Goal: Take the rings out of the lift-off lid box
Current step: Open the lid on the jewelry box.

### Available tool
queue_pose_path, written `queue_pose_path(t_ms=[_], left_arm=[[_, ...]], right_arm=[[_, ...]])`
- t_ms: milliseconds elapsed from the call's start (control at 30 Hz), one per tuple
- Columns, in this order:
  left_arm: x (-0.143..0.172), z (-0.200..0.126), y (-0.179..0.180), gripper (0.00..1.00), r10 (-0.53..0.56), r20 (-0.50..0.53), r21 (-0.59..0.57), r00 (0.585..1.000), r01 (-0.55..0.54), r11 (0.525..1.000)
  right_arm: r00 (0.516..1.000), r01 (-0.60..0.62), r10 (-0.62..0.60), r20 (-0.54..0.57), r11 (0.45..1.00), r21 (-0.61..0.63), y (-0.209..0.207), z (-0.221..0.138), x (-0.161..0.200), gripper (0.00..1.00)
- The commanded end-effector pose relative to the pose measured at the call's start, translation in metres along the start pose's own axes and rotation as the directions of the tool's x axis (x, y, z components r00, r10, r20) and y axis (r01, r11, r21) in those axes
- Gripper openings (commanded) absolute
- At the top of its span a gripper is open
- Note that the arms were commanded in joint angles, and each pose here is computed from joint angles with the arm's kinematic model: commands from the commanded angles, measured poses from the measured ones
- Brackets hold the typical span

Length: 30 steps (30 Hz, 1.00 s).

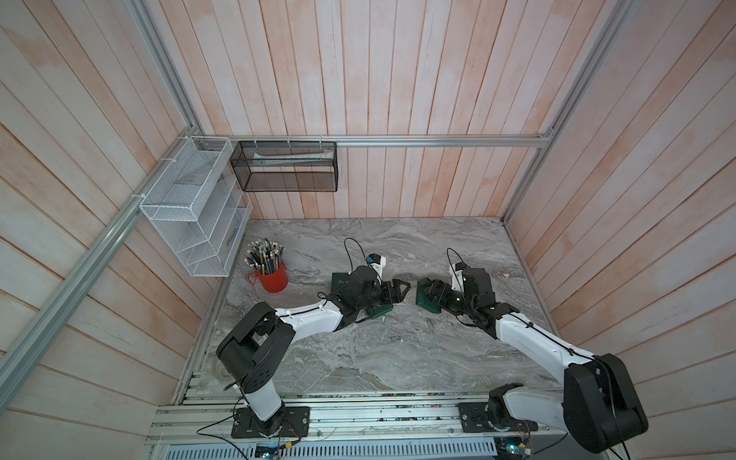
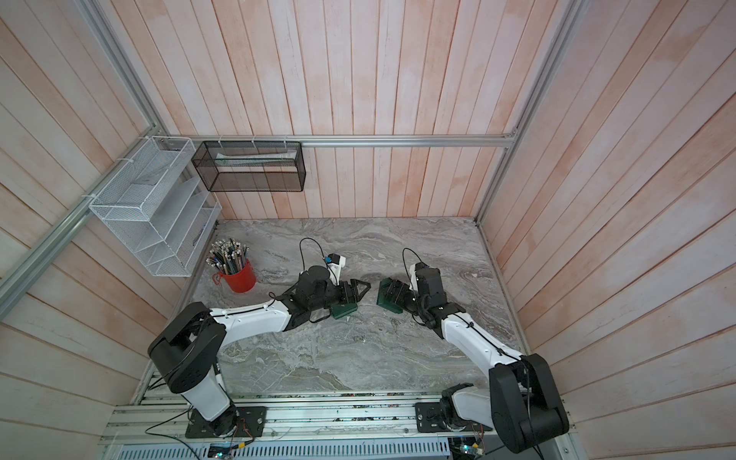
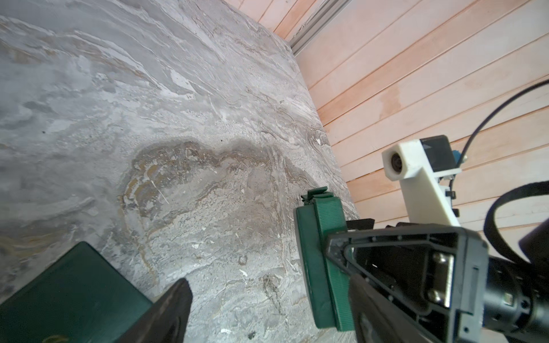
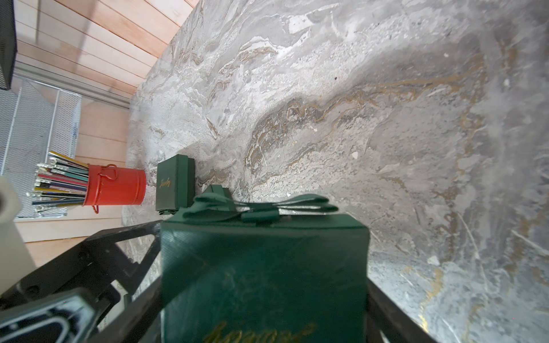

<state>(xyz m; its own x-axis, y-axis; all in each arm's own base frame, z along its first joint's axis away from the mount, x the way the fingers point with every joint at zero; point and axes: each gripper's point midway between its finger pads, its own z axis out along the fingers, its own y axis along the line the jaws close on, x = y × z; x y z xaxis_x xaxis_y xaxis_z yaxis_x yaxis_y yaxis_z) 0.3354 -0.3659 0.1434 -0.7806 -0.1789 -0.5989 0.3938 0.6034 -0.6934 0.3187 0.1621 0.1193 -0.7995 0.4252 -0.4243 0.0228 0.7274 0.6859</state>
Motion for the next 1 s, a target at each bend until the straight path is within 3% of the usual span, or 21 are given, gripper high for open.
queue_pose_path(t_ms=[0, 367, 967], left_arm=[[-0.001, 0.006, -0.01, 0.84, -0.021, -0.003, 0.051, 1.0, 0.021, 0.998], [0.012, 0.014, -0.021, 0.8, -0.029, -0.042, 0.096, 0.999, 0.033, 0.995], [0.032, 0.03, -0.01, 0.74, -0.066, -0.118, 0.08, 0.991, 0.075, 0.994]], right_arm=[[1.0, -0.014, 0.015, 0.018, 0.996, -0.089, 0.013, -0.006, -0.004, 0.88], [1.0, -0.013, 0.014, 0.01, 0.992, -0.122, 0.014, -0.005, -0.001, 0.89], [1.0, -0.024, 0.024, -0.003, 0.984, -0.178, 0.023, -0.005, 0.001, 0.9]])
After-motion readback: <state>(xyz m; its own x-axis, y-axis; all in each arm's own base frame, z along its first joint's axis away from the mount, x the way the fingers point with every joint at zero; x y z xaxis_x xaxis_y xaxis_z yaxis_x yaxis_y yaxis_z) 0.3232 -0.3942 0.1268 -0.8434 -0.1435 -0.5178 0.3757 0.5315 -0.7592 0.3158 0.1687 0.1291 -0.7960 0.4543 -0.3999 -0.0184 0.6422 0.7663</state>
